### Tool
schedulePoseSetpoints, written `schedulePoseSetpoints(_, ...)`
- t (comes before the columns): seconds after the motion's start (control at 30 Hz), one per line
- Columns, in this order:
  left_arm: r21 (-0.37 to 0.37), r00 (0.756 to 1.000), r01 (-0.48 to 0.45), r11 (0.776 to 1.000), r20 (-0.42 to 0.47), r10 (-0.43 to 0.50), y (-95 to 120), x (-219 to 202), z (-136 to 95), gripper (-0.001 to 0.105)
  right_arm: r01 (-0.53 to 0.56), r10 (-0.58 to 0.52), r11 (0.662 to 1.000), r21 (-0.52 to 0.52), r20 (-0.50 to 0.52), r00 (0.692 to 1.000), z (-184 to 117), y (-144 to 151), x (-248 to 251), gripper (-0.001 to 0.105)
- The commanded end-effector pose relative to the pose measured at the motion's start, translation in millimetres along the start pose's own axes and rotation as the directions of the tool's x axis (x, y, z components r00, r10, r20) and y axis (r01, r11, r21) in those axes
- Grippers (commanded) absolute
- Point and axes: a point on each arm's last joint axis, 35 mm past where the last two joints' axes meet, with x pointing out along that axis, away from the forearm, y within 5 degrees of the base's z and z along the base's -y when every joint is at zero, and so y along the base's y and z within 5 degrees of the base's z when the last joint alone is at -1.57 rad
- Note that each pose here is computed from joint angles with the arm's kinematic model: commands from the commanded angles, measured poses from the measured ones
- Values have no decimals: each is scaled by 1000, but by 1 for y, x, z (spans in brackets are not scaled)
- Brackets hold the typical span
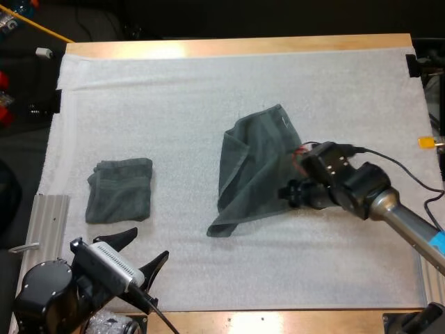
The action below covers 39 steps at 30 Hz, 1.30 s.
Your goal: Pick towel from pile, fold and stack
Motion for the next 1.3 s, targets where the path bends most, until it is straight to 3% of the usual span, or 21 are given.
schedulePoseSetpoints(0.0,-7,1000,21,1000,-3,-21,-1,0,0,62,13,-13,1000,0,-3,1000,-1,-7,-1,58)
schedulePoseSetpoints(0.23,-7,999,51,999,-6,-51,-2,1,0,62,-1,2,997,72,-5,1000,-15,-34,19,58)
schedulePoseSetpoints(0.6,-10,999,51,999,-6,-51,-2,1,0,62,-11,16,991,134,-39,999,-22,-39,65,57)
schedulePoseSetpoints(0.83,-15,999,51,999,-6,-51,-2,1,0,62,-9,17,974,224,-36,999,-20,-41,88,38)
schedulePoseSetpoints(1.03,-16,999,50,999,-7,-51,-2,1,-1,62,-18,32,972,235,-55,998,-21,-41,96,35)
schedulePoseSetpoints(1.1,-16,999,50,999,-7,-51,-2,1,-1,62,-11,29,971,237,-75,997,-23,-41,96,26)
schedulePoseSetpoints(1.17,-16,999,50,999,-7,-51,-2,1,-1,62,-7,30,972,235,-94,995,-25,-41,94,4)
schedulePoseSetpoints(1.27,-16,999,50,999,-7,-51,-2,1,-1,62,-1,22,981,194,-104,994,-27,-40,82,0)
